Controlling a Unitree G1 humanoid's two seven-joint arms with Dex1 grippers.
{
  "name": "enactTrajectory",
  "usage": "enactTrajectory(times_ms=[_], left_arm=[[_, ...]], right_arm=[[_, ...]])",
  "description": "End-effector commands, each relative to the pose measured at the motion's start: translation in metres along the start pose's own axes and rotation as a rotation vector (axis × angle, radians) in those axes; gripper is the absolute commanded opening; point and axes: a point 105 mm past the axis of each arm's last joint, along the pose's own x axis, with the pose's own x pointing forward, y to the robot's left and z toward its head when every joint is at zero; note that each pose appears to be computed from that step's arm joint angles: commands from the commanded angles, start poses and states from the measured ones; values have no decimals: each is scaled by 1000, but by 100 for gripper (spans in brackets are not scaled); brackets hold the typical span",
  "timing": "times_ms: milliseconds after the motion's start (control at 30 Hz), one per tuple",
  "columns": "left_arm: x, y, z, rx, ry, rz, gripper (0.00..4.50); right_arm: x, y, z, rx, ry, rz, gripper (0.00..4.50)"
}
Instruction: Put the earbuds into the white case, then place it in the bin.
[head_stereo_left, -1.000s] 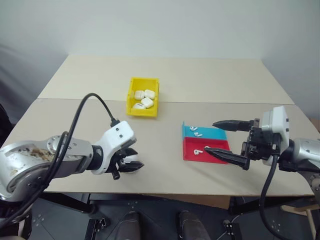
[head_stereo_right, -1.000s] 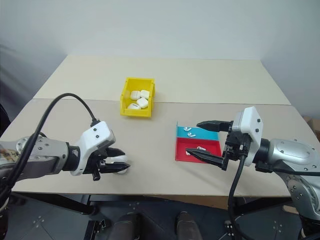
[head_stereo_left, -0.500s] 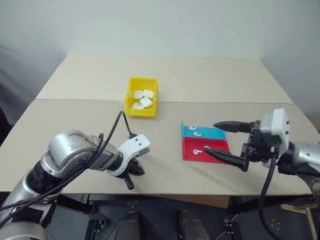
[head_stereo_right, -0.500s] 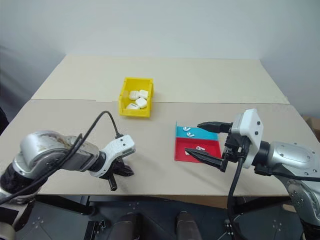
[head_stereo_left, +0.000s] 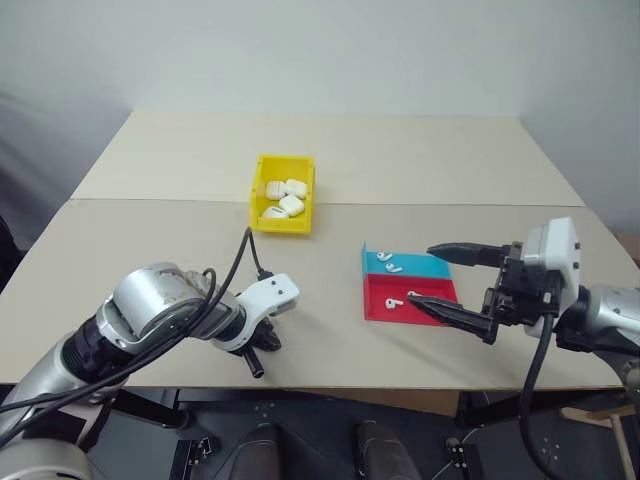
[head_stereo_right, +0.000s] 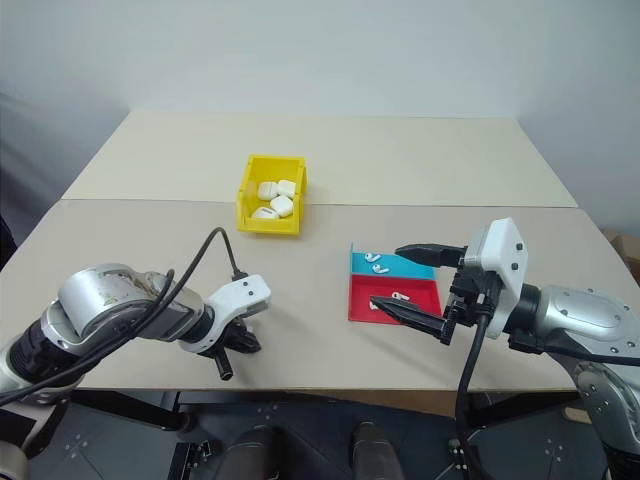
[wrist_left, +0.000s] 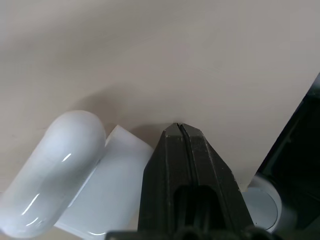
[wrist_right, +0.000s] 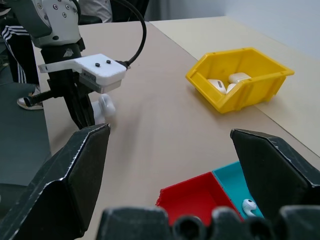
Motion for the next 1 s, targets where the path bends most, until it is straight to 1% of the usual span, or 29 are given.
enactTrajectory(times_ms=[33,133,267,433,600,867,1000], left_arm=[[-8,19,-10,-10,41,84,3],[-14,27,-18,-2,65,108,3],[-17,33,-23,19,77,121,3],[-19,35,-22,41,71,128,3],[-21,52,-24,63,84,210,3],[-32,62,-30,94,110,226,3],[-32,70,-28,97,107,251,3]], right_arm=[[-3,2,11,-39,-19,-2,450],[-2,2,11,-40,-21,-1,450],[-1,1,11,-42,-23,-1,450],[-1,1,11,-44,-26,-2,450],[0,2,11,-46,-28,-4,450],[-1,3,10,-47,-30,-13,450],[0,4,9,-48,-34,-16,450]])
